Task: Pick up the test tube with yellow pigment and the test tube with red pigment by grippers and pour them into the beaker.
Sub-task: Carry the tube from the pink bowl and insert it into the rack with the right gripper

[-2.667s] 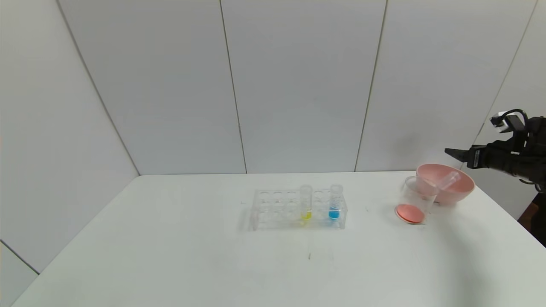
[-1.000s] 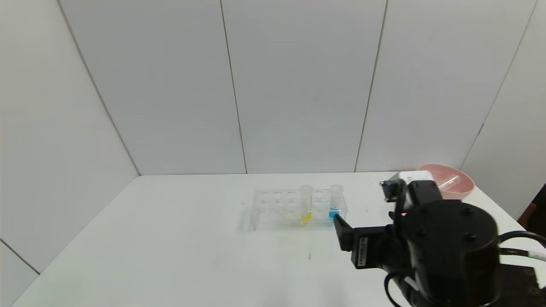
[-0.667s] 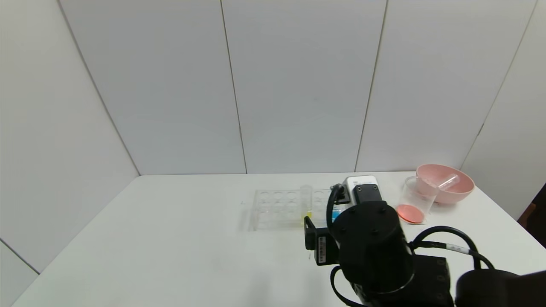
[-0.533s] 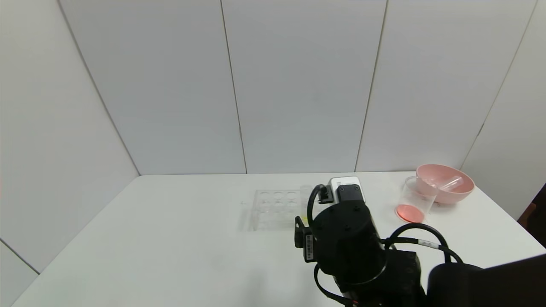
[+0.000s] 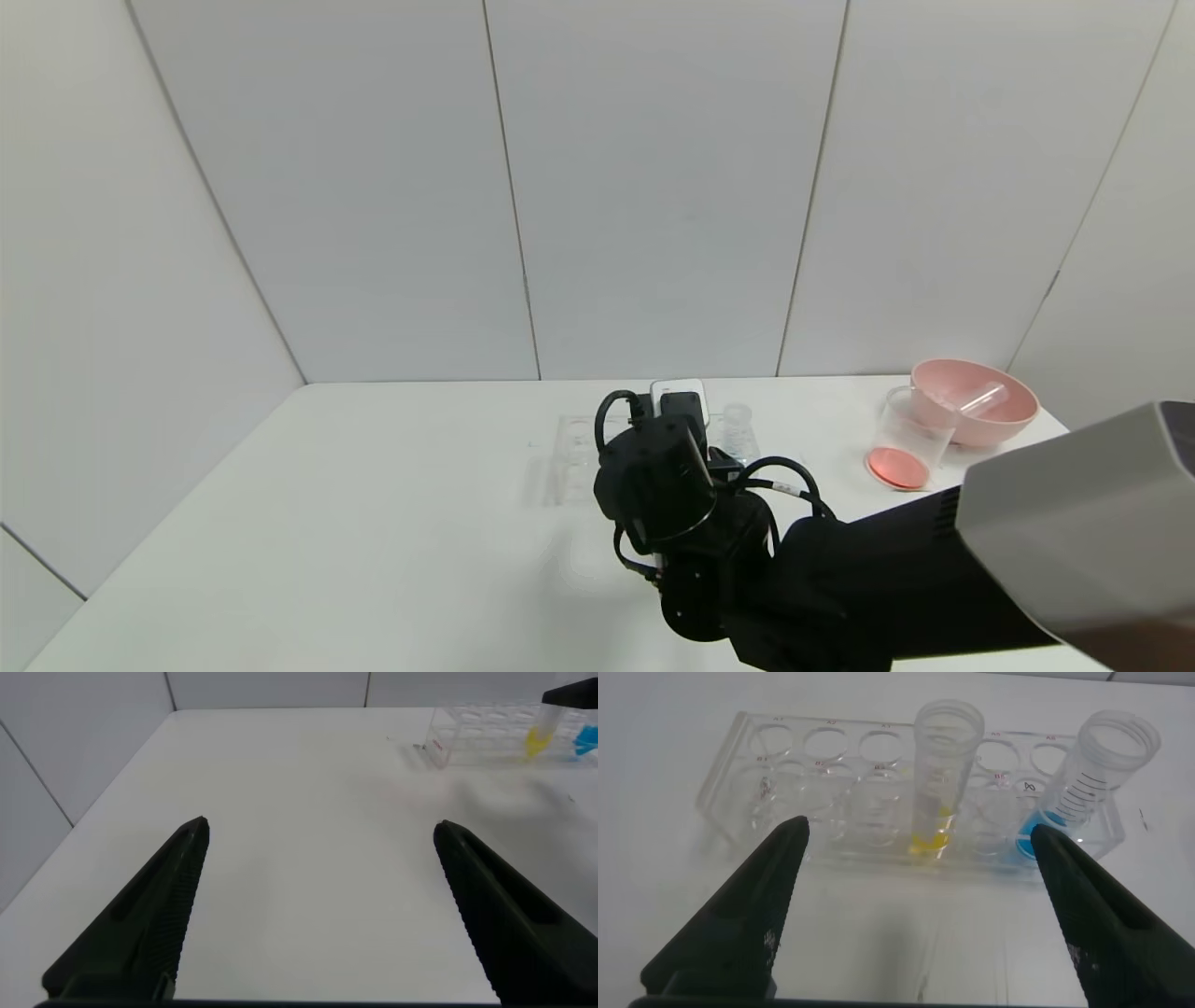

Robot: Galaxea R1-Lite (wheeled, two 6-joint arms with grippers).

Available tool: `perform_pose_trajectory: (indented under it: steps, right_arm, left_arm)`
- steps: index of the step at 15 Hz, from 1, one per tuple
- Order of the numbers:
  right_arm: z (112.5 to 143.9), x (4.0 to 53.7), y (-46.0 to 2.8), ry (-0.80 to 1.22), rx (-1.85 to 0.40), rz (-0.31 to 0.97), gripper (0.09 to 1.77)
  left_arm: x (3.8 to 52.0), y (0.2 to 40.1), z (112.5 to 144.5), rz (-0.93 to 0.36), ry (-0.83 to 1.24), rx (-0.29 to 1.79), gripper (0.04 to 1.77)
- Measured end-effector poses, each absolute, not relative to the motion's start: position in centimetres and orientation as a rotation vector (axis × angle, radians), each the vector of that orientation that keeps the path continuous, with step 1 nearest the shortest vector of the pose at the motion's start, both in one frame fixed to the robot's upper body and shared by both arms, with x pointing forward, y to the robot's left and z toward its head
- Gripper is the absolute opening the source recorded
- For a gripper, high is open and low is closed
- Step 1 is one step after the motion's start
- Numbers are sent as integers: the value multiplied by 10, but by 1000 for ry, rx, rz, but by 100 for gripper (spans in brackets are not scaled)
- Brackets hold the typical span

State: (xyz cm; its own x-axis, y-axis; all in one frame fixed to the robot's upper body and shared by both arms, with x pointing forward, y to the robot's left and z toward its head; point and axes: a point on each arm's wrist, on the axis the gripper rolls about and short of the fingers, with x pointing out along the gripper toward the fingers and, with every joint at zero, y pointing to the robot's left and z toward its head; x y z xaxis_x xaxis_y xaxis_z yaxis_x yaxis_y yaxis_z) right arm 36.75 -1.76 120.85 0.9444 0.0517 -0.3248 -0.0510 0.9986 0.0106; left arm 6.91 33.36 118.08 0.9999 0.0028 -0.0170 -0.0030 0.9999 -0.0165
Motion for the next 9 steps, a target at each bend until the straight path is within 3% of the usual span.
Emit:
perform_pose_trajectory:
  steps: [9]
  right_arm:
    - [1192, 430, -11, 287, -26, -15, 170]
  left_arm:
    - [69, 334, 1181, 3, 17, -17, 172]
